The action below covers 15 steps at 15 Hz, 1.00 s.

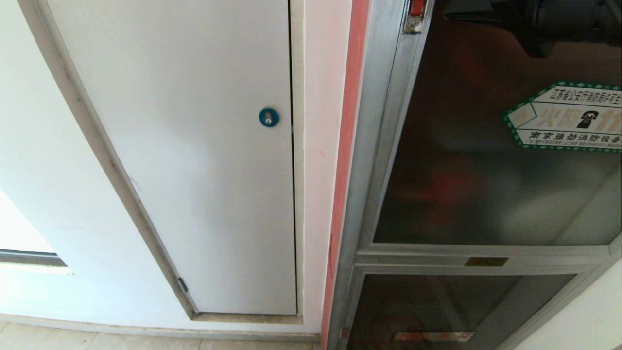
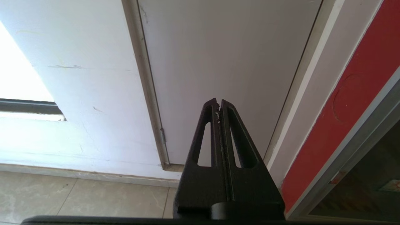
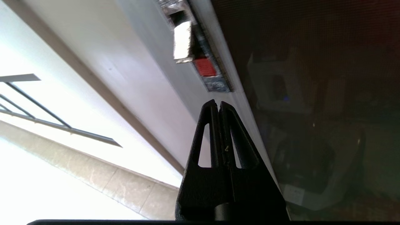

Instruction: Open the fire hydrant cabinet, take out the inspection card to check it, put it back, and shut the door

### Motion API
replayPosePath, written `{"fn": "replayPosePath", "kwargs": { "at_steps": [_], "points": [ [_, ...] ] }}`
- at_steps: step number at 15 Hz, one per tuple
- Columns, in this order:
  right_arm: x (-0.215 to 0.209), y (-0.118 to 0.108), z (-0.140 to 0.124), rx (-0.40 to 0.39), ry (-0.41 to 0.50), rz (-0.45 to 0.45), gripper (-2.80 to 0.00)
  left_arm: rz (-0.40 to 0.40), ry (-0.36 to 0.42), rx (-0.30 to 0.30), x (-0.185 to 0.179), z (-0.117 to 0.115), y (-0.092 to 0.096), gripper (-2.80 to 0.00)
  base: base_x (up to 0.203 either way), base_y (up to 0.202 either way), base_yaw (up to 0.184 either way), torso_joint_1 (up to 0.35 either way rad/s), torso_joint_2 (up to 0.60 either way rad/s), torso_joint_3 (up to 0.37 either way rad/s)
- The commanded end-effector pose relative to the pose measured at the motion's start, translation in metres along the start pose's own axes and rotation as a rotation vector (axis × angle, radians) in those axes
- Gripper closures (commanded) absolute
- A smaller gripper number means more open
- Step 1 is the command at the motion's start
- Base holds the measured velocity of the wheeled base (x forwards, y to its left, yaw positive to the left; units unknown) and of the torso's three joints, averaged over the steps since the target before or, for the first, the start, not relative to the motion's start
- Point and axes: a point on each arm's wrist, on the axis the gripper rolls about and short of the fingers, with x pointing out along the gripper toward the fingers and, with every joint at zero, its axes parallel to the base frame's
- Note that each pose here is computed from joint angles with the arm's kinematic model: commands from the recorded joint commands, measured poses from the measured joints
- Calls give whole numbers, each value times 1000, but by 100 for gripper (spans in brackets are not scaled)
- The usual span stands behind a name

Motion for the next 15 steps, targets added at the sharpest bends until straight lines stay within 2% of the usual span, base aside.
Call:
{"fn": "replayPosePath", "kwargs": {
  "at_steps": [1,7,10,15],
  "points": [
    [-6,4,2,3,-3,15,0,2,20,0,1,-5,0,0,0,0,0,0,0,0],
    [-8,5,2,-9,-5,15,0,2,20,0,1,-5,0,0,0,0,0,0,0,0],
    [-12,9,0,-68,-8,1,0,2,20,0,1,-5,0,0,0,0,0,0,0,0],
    [-16,14,-2,-86,-12,-21,0,2,21,0,1,-6,0,0,0,0,0,0,0,0]
  ]
}}
